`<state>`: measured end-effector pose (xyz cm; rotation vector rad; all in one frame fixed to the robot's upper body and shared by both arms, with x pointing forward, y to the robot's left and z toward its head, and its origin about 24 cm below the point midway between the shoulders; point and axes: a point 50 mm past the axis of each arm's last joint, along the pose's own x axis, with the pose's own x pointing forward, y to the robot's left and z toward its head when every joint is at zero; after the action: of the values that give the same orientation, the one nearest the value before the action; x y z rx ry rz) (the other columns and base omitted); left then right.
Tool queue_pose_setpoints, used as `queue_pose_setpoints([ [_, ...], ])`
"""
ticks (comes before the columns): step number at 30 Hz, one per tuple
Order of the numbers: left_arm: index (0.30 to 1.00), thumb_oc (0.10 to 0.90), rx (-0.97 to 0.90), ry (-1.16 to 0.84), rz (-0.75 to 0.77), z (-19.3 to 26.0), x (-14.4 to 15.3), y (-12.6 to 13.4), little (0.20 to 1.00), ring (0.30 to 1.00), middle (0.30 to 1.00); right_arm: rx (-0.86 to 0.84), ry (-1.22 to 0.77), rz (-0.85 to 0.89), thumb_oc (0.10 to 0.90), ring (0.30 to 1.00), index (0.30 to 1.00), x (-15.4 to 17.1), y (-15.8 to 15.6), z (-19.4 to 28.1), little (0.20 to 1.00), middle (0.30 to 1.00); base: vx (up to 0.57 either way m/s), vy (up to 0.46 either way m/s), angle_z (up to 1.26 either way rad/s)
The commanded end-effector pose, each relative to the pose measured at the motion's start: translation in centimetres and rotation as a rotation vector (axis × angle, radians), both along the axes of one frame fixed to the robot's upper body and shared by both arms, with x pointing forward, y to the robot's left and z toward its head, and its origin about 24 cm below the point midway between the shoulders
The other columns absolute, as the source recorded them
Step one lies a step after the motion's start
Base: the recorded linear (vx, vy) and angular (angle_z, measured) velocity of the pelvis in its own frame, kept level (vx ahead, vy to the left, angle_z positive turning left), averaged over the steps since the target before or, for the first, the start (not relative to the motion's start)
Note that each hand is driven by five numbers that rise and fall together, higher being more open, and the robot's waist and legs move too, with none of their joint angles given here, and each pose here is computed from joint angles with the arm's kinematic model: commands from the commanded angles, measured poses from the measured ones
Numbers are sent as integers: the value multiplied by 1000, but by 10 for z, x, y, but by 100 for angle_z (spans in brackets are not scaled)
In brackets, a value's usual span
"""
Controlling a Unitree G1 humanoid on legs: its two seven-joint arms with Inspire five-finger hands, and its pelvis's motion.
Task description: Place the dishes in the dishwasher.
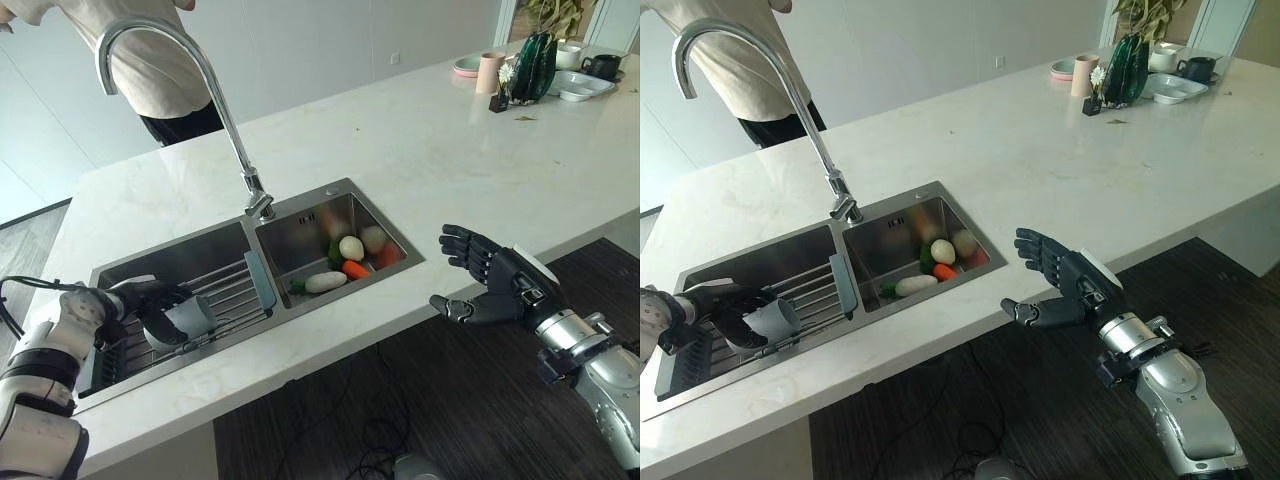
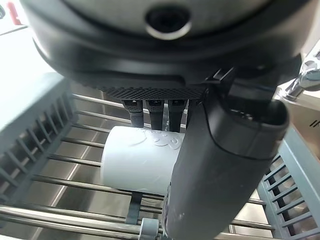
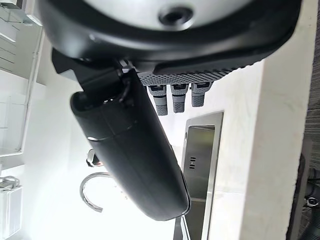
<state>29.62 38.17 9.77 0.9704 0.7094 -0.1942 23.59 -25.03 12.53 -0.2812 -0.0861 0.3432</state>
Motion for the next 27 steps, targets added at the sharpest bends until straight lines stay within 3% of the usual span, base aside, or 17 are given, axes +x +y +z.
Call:
queue_pose_setpoints([
  [1, 900, 800, 11, -178, 61, 40, 6, 14, 900, 900, 900, -27, -288, 26, 800, 900, 900, 1, 1, 54, 900, 900, -5, 24, -4],
  [27, 900, 800, -15, -55, 158, 15, -12, 28, 900, 900, 900, -45, -282, 25, 800, 900, 900, 2, 3, 54, 900, 900, 0, 0, 0],
])
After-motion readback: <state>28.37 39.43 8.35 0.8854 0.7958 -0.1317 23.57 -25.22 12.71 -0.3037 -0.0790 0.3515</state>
